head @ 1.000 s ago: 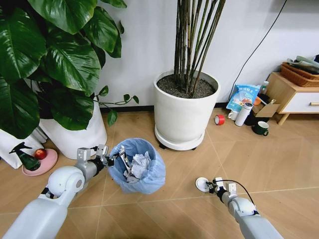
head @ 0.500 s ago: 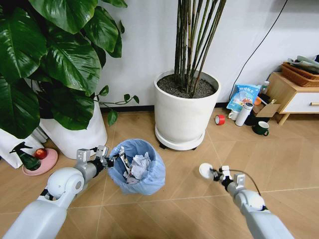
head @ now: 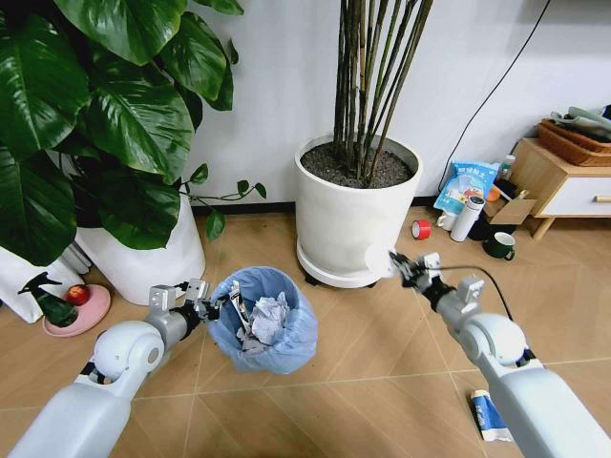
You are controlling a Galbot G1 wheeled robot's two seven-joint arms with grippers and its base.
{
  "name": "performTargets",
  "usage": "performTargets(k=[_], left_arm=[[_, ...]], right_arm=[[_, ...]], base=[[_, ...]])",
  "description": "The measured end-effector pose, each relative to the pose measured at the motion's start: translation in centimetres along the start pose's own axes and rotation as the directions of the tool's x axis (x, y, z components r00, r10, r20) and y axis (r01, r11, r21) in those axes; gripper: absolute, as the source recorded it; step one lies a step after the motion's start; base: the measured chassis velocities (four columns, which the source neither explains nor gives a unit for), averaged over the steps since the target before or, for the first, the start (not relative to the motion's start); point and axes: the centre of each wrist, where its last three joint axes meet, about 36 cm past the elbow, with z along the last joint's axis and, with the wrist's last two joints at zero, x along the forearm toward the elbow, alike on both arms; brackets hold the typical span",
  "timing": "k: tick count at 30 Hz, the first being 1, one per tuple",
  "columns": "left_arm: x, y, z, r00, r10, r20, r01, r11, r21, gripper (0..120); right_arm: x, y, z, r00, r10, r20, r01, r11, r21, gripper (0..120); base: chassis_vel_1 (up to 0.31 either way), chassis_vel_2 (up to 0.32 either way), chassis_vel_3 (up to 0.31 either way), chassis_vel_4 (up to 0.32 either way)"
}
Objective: Pick up the trash bin and place the garbage on the floor into it.
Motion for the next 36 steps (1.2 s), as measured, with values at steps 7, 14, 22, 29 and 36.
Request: performTargets(k=[7, 14, 22, 29, 36], left_arm=[[-0.7, -0.9, -0.6, 1.0, 0.022, 0.004, -0.022, 1.0, -0.002, 0], [-1.1, -1.1, -0.8, 1.0, 0.031, 0.001, -0.031, 1.0, -0.004, 0], [-1.2, -1.2, -0.9, 1.0, 0.031, 0.005, -0.031, 1.0, 0.0, 0], [-1.3, -1.3, -0.8, 0.999, 0.033, 0.007, -0.033, 0.999, 0.006, 0], [-1.2, -1.2, -0.8, 0.999, 0.031, 0.008, -0.031, 1.0, 0.007, 0]], right_arm=[[-3.5, 5.6, -3.2, 0.978, -0.207, 0.022, 0.207, 0.978, 0.006, 0], [-6.4, 9.1, -3.9, 0.944, -0.329, 0.011, 0.328, 0.944, 0.025, 0], [-8.3, 12.6, -2.4, 0.91, -0.412, -0.046, 0.413, 0.91, 0.043, 0], [-8.2, 13.3, -0.6, 0.908, -0.41, -0.084, 0.417, 0.905, 0.085, 10], [-7.9, 13.6, 0.1, 0.911, -0.403, -0.089, 0.41, 0.909, 0.079, 36]], base=[[0.0, 0.0, 0.0, 0.0], [0.0, 0.0, 0.0, 0.0], [0.0, 0.0, 0.0, 0.0], [0.0, 0.0, 0.0, 0.0], [0.0, 0.0, 0.0, 0.0]])
